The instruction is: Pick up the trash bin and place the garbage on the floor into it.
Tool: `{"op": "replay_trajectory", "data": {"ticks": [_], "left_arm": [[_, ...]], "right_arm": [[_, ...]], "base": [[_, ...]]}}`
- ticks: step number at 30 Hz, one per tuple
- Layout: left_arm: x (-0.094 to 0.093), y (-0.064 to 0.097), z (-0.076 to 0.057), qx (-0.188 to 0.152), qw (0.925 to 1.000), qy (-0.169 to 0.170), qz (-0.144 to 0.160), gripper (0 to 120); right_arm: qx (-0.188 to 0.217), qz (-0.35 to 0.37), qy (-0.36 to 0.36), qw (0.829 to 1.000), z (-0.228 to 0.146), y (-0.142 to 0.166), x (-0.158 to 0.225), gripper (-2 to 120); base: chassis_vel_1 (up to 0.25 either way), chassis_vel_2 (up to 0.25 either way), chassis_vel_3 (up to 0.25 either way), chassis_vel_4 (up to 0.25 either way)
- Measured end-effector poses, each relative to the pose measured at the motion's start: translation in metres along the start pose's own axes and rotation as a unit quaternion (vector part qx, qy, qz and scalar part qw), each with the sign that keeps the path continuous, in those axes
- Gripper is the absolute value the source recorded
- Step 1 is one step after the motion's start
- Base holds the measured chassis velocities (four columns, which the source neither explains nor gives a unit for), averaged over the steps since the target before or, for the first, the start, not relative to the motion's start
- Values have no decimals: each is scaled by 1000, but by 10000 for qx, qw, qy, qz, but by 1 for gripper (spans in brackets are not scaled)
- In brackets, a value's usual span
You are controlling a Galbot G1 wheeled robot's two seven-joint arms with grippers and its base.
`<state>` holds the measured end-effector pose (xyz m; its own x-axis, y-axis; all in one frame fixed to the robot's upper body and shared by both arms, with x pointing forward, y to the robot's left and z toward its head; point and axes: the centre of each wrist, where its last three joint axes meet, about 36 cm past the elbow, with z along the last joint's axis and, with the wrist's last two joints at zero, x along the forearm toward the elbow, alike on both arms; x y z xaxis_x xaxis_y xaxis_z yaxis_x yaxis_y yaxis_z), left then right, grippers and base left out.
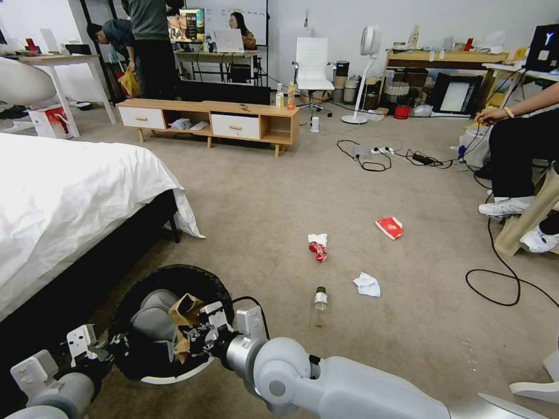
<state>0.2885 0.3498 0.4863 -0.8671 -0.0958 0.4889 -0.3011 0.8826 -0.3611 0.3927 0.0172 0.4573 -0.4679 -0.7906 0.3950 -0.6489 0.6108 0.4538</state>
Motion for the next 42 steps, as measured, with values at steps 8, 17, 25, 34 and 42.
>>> {"op": "replay_trajectory", "data": {"ticks": [8,17,25,34,42], "left_arm": [[-1,1,1,-2,10000,12,4,1],[-2,1,1,1,10000,17,18,1],[-2,2,1,7,10000,22,15,1],[-5,6,1,-4,10000,38,-46,1],[-6,7,2,-18,9999,59,-97,1]], "right_arm": [[4,-3,-4,10000,0,2,-1,35],[17,-28,-62,10000,-4,4,4,68],[46,14,-192,9998,-14,3,13,95],[170,234,-691,9972,-49,-14,68,100],[202,301,-1185,9923,-71,-22,114,100]], "base": [[0,0,0,0],[0,0,0,0],[0,0,0,0],[0,0,0,0],[0,0,0,0]]}}
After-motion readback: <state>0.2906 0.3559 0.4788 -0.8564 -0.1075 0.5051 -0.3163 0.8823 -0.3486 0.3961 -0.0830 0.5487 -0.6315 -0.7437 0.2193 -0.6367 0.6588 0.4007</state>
